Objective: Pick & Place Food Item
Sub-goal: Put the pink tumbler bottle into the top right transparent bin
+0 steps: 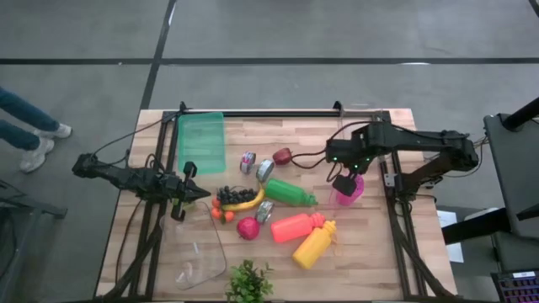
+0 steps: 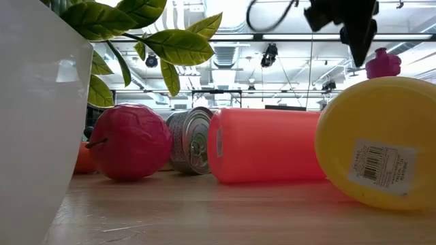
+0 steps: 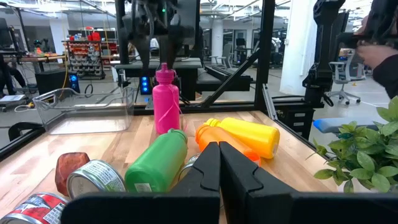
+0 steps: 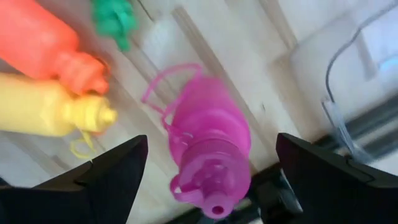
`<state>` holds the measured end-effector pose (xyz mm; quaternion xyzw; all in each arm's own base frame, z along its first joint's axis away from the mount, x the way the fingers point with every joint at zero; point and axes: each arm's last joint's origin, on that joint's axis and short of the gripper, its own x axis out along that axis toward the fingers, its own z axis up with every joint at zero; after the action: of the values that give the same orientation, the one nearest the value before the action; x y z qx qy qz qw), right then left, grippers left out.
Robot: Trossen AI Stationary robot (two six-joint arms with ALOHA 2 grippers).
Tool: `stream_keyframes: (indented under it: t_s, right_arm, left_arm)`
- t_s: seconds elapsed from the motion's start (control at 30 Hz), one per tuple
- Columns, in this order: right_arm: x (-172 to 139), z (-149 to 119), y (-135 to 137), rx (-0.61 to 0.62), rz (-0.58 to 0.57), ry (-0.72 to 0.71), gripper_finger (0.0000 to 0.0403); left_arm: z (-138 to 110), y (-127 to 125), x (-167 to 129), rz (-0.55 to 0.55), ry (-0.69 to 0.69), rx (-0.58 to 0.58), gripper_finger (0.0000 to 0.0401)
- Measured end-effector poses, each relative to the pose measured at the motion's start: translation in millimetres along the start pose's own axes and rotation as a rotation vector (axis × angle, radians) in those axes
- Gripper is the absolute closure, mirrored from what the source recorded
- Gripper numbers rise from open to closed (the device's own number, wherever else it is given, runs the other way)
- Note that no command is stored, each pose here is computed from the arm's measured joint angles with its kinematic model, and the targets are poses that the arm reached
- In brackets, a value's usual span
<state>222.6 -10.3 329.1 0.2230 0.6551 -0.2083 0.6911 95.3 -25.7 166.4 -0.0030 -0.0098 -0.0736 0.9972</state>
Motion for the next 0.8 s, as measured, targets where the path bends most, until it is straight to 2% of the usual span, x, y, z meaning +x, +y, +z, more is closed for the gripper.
stream_keyframes:
  t_s: [0.23, 0.4, 0.8]
  right_arm:
    - [-20.7, -40.5, -2.6, 0.018, 0.043, -0.170, 0.0048]
    - [-22.2, -62.0, -7.4, 0.039, 0.057, -0.209, 0.0049]
    - [1.0, -55.3, -1.1, 0.062, -0.022, -0.162, 0.0048]
  left_arm:
    - [-0.1, 0.0, 0.0, 0.000, 0.000, 0.000, 0.0401]
    - [0.0, 0.0, 0.0, 0.000, 0.000, 0.000, 0.0401]
    - [0.0, 0.0, 0.0, 0.000, 0.000, 0.000, 0.0401]
